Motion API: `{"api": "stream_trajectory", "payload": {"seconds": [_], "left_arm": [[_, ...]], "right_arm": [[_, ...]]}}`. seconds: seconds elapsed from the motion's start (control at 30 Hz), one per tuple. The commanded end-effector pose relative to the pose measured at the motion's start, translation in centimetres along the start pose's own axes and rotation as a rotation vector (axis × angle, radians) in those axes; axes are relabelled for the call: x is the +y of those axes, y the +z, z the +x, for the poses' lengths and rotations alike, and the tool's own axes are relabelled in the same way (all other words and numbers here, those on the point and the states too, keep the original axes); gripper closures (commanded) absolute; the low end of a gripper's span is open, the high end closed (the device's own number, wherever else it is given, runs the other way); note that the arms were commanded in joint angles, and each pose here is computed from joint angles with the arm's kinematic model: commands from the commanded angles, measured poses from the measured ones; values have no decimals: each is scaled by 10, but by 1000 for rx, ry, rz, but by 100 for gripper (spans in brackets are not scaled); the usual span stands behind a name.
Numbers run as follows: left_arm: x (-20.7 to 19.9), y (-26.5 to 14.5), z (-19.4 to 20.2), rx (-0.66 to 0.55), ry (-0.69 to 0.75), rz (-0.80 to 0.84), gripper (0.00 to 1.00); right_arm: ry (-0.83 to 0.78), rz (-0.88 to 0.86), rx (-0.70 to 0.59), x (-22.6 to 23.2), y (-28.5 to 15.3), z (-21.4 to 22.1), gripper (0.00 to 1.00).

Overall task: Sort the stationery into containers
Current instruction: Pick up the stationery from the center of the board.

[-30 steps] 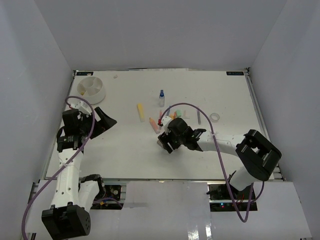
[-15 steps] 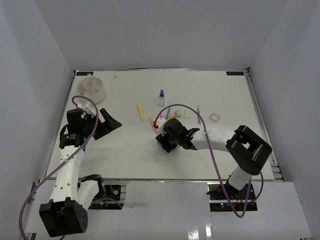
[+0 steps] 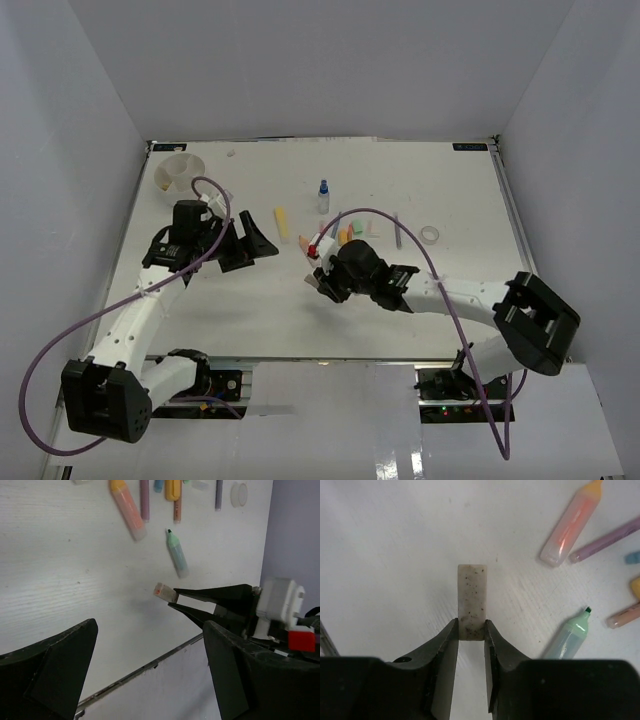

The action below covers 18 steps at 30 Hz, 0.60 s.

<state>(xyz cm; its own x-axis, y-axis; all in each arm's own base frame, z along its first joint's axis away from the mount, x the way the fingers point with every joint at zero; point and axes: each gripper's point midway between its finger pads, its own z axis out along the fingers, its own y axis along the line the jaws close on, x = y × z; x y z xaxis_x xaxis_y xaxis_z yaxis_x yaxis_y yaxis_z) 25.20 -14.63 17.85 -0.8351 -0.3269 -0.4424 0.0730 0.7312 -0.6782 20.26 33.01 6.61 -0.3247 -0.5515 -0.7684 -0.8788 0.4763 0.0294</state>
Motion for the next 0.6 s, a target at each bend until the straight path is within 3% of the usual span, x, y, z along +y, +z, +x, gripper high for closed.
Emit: {"api": "stream_trajectory", "payload": {"seconds": [0.0, 0.23, 0.57], "left_arm": [[-34, 4, -4, 2, 24, 59, 4], [-78, 19, -3, 22, 59, 124, 17], [-113, 52, 23, 101, 126, 134, 37]], "right_arm": [[-44, -18, -249, 6, -25, -63, 76], [-77, -12, -439, 8, -62, -100, 77], [-80, 11, -523, 6, -79, -110, 77]]}}
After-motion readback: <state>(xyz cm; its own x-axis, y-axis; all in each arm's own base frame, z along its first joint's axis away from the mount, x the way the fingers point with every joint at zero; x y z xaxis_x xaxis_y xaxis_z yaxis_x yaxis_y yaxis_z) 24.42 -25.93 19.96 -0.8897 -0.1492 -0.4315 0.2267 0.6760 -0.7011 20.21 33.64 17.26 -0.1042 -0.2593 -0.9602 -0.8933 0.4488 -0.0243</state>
